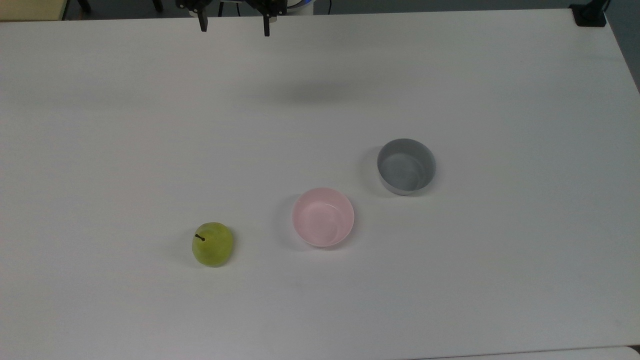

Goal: Place the pear in the bowl
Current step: 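Move the open gripper down toward the green pear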

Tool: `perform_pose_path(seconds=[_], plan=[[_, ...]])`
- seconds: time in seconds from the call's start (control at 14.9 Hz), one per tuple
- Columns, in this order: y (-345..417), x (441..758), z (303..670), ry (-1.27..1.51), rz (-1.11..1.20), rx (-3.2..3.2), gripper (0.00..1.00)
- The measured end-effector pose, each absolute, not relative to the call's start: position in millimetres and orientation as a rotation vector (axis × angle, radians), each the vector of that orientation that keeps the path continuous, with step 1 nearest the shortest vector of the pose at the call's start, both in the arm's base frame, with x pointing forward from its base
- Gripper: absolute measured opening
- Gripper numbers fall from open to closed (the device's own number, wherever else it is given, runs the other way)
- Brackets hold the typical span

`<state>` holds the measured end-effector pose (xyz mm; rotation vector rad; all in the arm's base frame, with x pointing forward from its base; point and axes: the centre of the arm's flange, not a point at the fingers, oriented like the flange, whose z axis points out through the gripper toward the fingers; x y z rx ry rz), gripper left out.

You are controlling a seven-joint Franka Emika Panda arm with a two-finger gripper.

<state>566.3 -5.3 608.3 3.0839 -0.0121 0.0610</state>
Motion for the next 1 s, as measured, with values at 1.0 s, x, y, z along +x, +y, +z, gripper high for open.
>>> perform_pose_path(seconds=[1.0], plan=[[-8.1, 569.3, 603.4, 0.062, 0.051, 3.090, 1.00]])
